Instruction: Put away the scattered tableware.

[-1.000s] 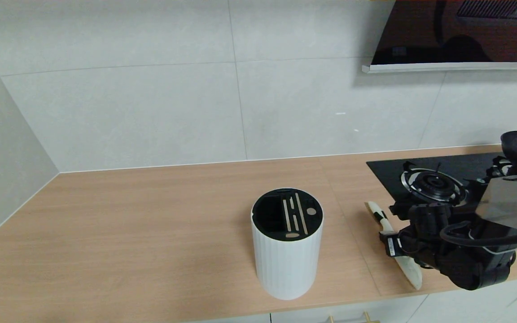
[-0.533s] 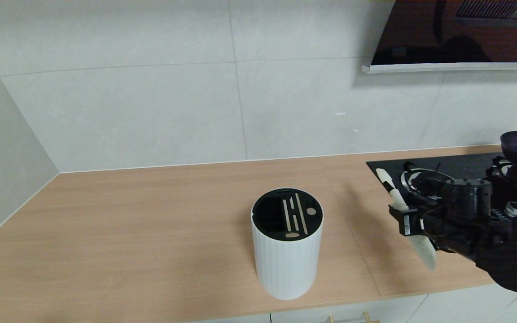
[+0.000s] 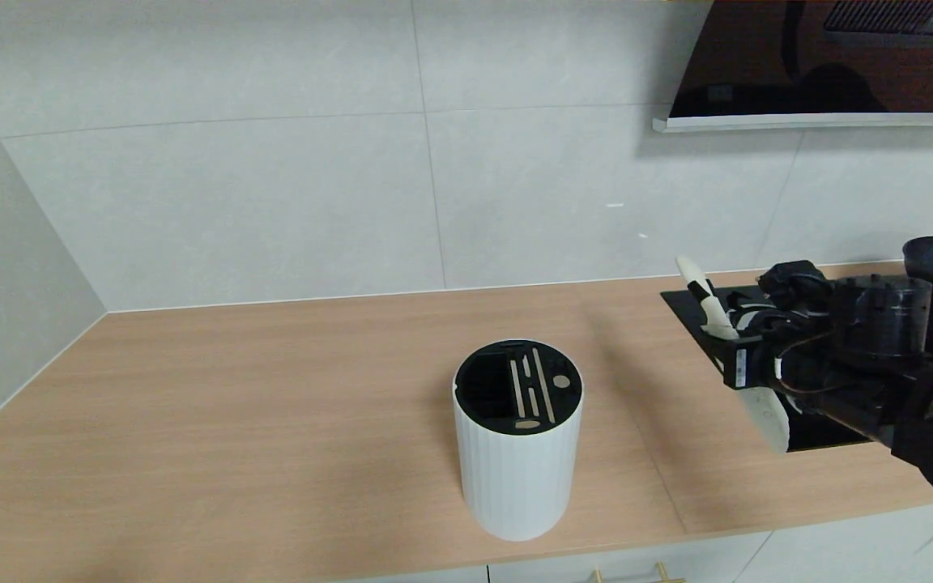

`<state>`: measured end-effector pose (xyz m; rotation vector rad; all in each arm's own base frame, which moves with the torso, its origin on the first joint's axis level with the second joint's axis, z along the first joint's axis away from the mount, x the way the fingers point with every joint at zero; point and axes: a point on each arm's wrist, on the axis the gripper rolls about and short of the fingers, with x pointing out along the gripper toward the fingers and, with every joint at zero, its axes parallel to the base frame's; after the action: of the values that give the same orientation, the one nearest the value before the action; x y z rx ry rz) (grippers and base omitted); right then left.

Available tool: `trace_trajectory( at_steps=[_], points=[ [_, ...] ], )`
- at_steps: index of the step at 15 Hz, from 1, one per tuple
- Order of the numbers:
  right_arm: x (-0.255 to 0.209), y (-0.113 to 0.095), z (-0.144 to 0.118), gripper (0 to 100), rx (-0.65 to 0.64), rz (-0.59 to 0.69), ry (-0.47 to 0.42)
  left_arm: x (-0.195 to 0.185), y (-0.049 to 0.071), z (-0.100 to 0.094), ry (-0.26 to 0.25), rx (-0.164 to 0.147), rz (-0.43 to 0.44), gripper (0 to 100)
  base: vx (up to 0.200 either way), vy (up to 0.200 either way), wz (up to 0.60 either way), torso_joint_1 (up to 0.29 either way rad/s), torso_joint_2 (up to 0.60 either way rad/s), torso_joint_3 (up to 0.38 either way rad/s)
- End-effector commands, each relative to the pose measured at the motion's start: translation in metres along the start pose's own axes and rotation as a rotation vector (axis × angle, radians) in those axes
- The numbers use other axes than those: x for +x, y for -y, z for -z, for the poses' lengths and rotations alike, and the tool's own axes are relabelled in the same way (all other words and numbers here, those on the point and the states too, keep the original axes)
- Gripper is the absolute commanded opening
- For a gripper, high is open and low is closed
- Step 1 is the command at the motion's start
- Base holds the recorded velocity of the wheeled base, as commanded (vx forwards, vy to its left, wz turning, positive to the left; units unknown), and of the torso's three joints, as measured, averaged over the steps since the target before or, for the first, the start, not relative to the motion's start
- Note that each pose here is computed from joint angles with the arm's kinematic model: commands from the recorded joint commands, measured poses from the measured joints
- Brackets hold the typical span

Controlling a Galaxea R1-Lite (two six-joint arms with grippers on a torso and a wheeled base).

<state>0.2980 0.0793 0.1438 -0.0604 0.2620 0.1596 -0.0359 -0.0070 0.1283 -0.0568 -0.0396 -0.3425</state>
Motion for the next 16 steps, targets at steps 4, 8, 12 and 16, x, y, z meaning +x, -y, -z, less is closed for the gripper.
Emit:
trace_trajectory(
  at_steps=[4, 8, 12, 16],
  points=[
    [-0.008, -0.039, -0.072, 0, -0.008, -0.121, 0.15, 0.082, -0.018, -0.108, -0.19, -0.078, 0.142, 100, 0.0, 0.0, 0.0, 0.0, 0.0, 0.0],
    [-0.018, -0.066, -0.077, 0, -0.022, -0.205, 0.163, 0.151, -0.026, -0.125, -0.235, -0.134, 0.247, 100, 0.0, 0.0, 0.0, 0.0, 0.0, 0.0],
    [-0.048, -0.086, -0.081, 0, -0.03, -0.29, 0.194, 0.198, -0.002, -0.108, -0.297, -0.302, 0.404, 100, 0.0, 0.0, 0.0, 0.0, 0.0, 0.0],
    [-0.064, -0.104, -0.075, 0, -0.043, -0.368, 0.187, 0.228, 0.014, -0.085, -0.309, -0.378, 0.477, 100, 0.0, 0.0, 0.0, 0.0, 0.0, 0.0]
  ],
)
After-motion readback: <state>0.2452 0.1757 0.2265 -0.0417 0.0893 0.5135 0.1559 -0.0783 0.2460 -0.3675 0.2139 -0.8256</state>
